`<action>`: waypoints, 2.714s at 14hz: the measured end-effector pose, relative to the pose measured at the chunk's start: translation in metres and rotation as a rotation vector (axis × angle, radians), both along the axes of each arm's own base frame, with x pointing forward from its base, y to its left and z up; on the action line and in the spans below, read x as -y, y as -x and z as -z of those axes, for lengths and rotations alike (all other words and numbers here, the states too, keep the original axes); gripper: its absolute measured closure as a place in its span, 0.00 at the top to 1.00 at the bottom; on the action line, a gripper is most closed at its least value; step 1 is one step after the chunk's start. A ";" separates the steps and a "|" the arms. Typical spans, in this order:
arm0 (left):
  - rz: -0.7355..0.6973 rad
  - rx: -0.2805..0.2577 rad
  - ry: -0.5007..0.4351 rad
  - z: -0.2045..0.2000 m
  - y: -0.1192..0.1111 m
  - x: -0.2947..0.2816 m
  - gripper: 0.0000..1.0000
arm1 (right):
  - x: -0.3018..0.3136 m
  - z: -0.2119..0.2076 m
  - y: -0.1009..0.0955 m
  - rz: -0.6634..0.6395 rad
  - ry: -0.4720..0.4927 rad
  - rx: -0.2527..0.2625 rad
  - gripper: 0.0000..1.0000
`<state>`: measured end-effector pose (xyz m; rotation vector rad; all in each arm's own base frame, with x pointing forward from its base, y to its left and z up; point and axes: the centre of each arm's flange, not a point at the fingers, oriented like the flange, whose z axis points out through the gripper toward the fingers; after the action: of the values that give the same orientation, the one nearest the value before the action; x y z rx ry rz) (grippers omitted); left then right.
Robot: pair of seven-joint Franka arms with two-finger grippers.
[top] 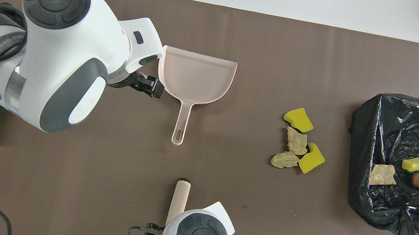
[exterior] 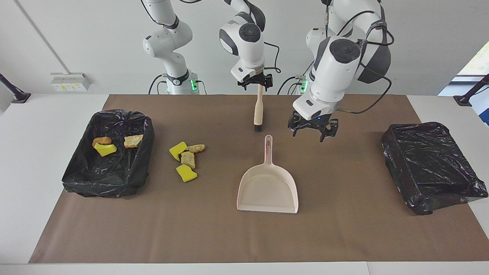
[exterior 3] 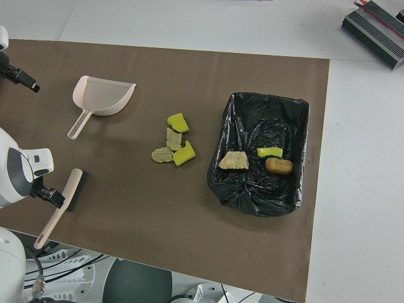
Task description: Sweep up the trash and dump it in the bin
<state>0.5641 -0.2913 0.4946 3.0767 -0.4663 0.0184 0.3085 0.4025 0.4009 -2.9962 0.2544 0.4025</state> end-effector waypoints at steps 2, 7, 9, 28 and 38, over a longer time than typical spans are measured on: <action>-0.024 0.002 0.004 0.038 0.019 0.035 1.00 | -0.007 0.024 0.021 0.015 -0.011 0.003 1.00; -0.005 -0.019 -0.008 0.107 0.057 0.076 1.00 | -0.020 0.064 0.047 0.026 0.005 0.007 1.00; -0.011 -0.014 -0.007 0.117 0.054 0.074 1.00 | -0.024 0.065 0.054 0.028 0.006 0.010 1.00; 0.079 0.075 -0.065 0.144 0.032 0.071 0.31 | 0.050 -0.015 0.000 0.014 0.143 -0.047 0.26; 0.623 -0.121 -0.163 0.092 0.036 0.020 0.31 | 0.245 -0.025 -0.110 -0.241 0.459 -0.027 0.26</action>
<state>0.5285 -0.3111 0.4022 2.9026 -1.4456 -0.2262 0.4180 0.1573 0.4260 -3.4912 -0.0207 0.4606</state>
